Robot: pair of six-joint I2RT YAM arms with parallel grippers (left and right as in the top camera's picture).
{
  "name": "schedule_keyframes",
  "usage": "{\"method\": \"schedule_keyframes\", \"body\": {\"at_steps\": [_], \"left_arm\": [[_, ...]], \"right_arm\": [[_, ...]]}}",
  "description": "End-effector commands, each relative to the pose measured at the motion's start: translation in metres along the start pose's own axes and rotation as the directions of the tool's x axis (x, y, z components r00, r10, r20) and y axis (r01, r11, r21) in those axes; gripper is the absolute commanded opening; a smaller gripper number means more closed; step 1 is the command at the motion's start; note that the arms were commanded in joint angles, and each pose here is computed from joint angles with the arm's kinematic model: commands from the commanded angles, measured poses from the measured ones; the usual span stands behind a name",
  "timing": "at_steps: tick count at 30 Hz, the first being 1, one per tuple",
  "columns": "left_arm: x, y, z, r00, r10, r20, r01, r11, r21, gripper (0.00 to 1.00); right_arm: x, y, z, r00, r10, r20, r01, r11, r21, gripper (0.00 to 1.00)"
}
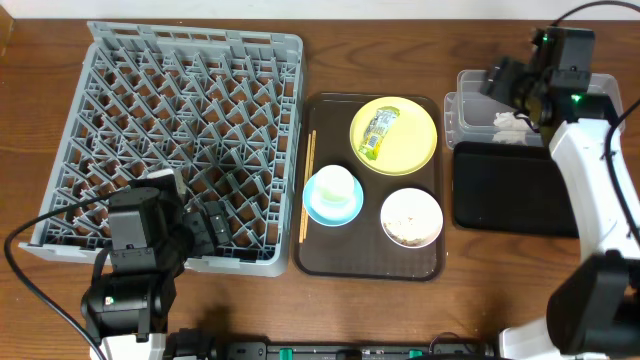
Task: Sort waste into correct bins and load items into the dishwasher
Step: 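Return the right gripper to the plate and grasp the yellow snack wrapper, then move the wrapper with the right gripper and release it into the clear bin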
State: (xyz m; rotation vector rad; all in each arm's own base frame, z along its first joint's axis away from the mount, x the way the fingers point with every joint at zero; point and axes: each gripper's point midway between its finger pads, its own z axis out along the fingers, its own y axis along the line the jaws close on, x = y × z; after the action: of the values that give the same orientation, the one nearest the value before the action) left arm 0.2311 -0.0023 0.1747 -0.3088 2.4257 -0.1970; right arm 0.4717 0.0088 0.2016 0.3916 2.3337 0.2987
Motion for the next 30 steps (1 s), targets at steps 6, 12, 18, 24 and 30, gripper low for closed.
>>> {"method": "schedule_keyframes", "body": {"at_steps": [6, 12, 18, 24, 30], "left_arm": [[-0.006, -0.005, -0.005, 1.0, -0.001, 0.014, 0.0, 1.0, 0.018, 0.94], [-0.006, -0.005, -0.005, 1.0, -0.001, 0.014, 0.0, 1.0, 0.018, 0.94], [-0.002, -0.004, -0.005, 1.0, -0.002, -0.002, 0.002, 1.0, 0.014, 0.94], [-0.002, -0.004, -0.005, 1.0, -0.002, -0.002, 0.002, 1.0, 0.014, 0.94], [-0.002, -0.004, -0.005, 1.0, -0.002, -0.002, 0.002, 1.0, 0.014, 0.94]], "right_arm": [[0.08, 0.098, 0.014, 0.973, -0.176, -0.152, 0.158, 0.98, -0.125, 0.85], [0.13, 0.109, 0.051, 0.963, -0.123, -0.239, 0.123, 0.992, -0.017, 0.89], [0.172, 0.104, 0.087, 0.944, -0.092, -0.316, 0.115, 0.992, 0.057, 0.88], [0.204, 0.1, 0.119, 0.931, -0.06, -0.36, 0.098, 0.991, 0.088, 0.78], [0.21, 0.101, 0.127, 0.93, -0.066, -0.361, 0.103, 0.991, 0.084, 0.61]]}}
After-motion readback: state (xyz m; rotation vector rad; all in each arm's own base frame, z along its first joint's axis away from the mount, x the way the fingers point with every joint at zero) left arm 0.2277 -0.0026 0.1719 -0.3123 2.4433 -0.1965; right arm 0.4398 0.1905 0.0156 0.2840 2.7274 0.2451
